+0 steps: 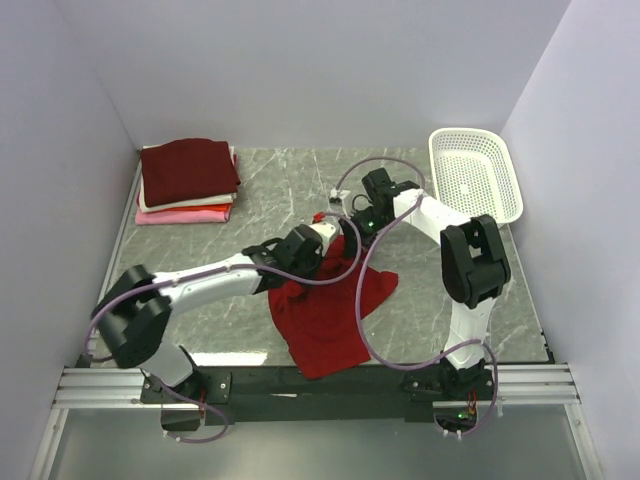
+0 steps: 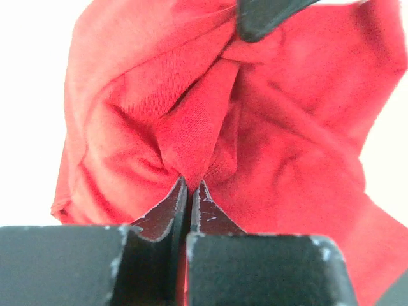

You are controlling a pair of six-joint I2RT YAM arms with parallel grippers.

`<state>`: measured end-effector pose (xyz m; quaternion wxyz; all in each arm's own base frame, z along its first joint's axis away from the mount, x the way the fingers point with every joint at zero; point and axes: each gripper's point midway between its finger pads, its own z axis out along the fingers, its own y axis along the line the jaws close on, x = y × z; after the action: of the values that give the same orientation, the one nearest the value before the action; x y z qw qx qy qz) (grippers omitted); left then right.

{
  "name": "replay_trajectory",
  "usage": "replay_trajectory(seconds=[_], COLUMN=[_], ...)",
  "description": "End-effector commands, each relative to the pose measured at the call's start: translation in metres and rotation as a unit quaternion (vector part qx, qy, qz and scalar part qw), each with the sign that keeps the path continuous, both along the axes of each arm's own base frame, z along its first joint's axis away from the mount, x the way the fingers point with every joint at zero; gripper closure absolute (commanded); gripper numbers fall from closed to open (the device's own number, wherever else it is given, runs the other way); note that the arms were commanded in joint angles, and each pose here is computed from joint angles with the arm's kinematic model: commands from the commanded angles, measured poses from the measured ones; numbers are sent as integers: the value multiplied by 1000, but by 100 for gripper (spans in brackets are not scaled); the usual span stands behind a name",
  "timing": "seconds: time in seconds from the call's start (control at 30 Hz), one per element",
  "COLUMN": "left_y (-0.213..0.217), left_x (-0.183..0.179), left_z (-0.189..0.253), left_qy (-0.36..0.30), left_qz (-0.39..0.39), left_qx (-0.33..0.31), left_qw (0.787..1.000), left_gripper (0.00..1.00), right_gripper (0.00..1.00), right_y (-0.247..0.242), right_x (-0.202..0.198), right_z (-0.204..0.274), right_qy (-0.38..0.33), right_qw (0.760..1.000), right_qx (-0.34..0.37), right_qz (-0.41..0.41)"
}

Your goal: Fold and stack the t-shirts

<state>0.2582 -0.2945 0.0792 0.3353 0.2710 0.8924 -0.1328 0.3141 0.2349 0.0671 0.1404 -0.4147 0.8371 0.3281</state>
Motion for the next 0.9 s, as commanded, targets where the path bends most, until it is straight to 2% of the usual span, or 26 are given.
replay_trajectory(seconds=[0.0, 0.07, 0.1, 0.17, 0.2, 0.27, 0.3, 0.37, 0.4, 0.47, 0.5, 0.67, 0.73, 0.77, 0.8, 0.83, 0.87], left_y=[-14, -22, -34, -44, -55, -70, -76, -89, -93, -103, -105, -98, -89, -73, -67, -58, -33], left_x=[6, 3, 2, 0, 2, -1, -2, -6, -8, -17, -22, -49, -57, -68, -62, -63, -75], left_z=[71, 101, 130, 158, 194, 217, 248, 267, 296, 315, 341, 402, 407, 428, 413, 412, 430], left_qy=[-48, -63, -73, -83, -102, -101, -114, -110, -124, -116, -130, -149, -152, -180, -179, -182, -209], left_qz=[-16, -45, -70, -100, -115, -153, -166, -197, -208, -237, -250, -276, -269, -266, -239, -220, -205], left_qx=[-89, -121, -152, -169, -196, -214, -233, -250, -271, -297, -320, -395, -408, -427, -421, -427, -445], left_qw=[995, 990, 983, 977, 968, 959, 951, 941, 931, 917, 905, 863, 859, 845, 856, 858, 846], left_gripper=[97, 99, 100, 100, 100, 100, 100, 100, 100, 100, 100, 100, 100, 100, 100, 100, 100], right_gripper=[100, 100, 100, 100, 100, 100, 100, 100, 100, 100, 100, 100, 100, 100, 100, 100, 100], right_y=[-8, -20, -25, -34, -43, -55, -66, -77, -89, -98, -104, -98, -89, -77, -67, -56, -32], right_x=[22, 32, 36, 43, 47, 52, 52, 52, 51, 46, 41, 18, 18, 13, 24, 26, 19], right_z=[55, 73, 96, 122, 150, 184, 208, 236, 263, 291, 318, 400, 411, 425, 417, 414, 415], right_qy=[-66, -92, -118, -153, -187, -229, -260, -297, -336, -372, -407, -478, -466, -471, -453, -443, -436], right_qw=[997, 995, 992, 987, 980, 969, 960, 947, 932, 915, 899, 857, 859, 855, 865, 871, 875], right_qx=[20, 19, 23, 28, 33, 43, 46, 50, 50, 55, 61, 121, 151, 171, 174, 179, 189], right_qz=[-20, -34, -40, -49, -61, -79, -95, -112, -128, -142, -148, -151, -149, -132, -127, -118, -91])
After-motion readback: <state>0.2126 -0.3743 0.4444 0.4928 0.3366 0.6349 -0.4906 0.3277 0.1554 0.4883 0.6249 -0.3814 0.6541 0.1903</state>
